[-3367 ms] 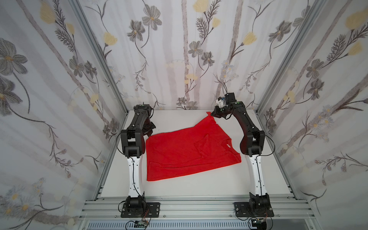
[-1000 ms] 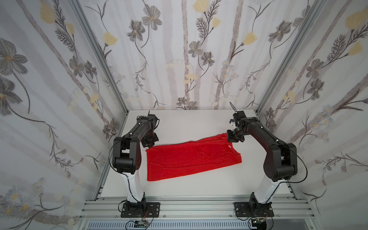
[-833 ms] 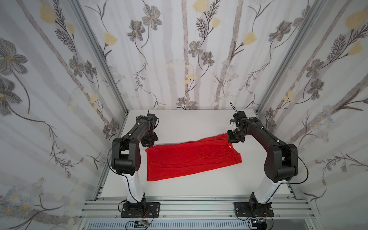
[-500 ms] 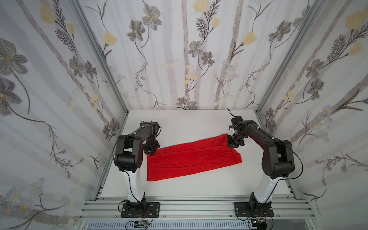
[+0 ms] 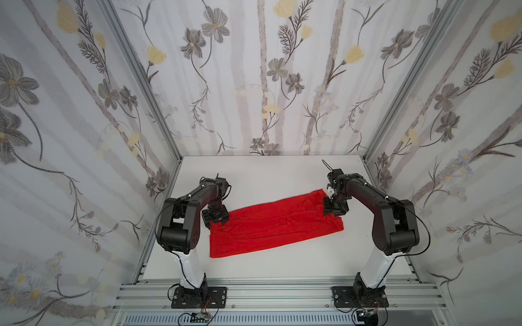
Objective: Fold and stack t-shirts
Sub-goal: Fold the T-shirt, then smooth out the T-shirt at the center of the board.
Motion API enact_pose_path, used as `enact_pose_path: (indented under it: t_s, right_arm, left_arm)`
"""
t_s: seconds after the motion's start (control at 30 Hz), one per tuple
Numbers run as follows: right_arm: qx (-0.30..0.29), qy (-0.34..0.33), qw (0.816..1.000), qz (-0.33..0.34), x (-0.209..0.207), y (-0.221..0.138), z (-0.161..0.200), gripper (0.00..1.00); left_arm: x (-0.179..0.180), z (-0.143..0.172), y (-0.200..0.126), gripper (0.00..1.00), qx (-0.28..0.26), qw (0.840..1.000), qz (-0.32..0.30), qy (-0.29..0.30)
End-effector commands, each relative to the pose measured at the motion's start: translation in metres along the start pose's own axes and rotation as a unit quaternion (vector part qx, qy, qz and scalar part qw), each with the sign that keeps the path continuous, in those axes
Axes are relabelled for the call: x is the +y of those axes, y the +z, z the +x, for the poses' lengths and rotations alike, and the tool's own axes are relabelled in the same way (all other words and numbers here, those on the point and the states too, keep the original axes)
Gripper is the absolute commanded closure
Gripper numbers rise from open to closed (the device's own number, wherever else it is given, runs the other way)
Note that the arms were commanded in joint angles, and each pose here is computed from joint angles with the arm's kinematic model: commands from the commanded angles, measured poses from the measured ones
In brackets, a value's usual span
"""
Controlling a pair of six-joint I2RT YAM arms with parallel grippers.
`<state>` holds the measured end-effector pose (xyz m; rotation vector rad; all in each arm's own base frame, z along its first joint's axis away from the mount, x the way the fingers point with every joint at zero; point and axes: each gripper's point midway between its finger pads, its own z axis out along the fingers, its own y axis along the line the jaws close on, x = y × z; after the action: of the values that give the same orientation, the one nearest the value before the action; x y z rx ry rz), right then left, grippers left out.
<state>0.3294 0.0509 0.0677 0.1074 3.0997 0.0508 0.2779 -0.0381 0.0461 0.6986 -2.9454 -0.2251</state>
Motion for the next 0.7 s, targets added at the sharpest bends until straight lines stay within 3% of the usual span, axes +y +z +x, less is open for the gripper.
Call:
enact_pose_path:
  t_s: [0.0, 0.1, 0.17, 0.33, 0.47, 0.67]
  right_arm:
    - [0.006, 0.014, 1.0, 0.016, -0.008, -0.014, 0.015, 0.36]
    - [-0.021, 0.008, 1.0, -0.006, -0.001, -0.033, 0.008, 0.36]
    - [-0.033, -0.004, 0.998, -0.048, 0.018, -0.042, -0.005, 0.37]
    - [-0.043, -0.037, 0.991, -0.12, 0.071, -0.044, -0.051, 0.48]
    - [-0.042, -0.045, 0.99, -0.131, 0.099, -0.028, -0.084, 0.53]
    - [-0.021, -0.025, 0.992, -0.125, 0.106, 0.009, -0.105, 0.62]
  left_arm:
    - [0.01, 0.009, -0.018, 0.31, -0.012, 1.0, 0.002, -0.028]
    - [0.009, -0.008, -0.046, 0.33, -0.065, 0.997, 0.019, -0.032]
    - [-0.006, -0.022, -0.059, 0.4, -0.087, 0.995, 0.05, -0.021]
    - [-0.082, -0.042, -0.055, 0.64, -0.056, 0.983, 0.17, 0.035]
    - [-0.111, -0.047, -0.034, 0.77, -0.016, 0.986, 0.159, 0.053]
    - [-0.106, -0.042, 0.003, 0.77, 0.019, 0.991, 0.12, 0.048]
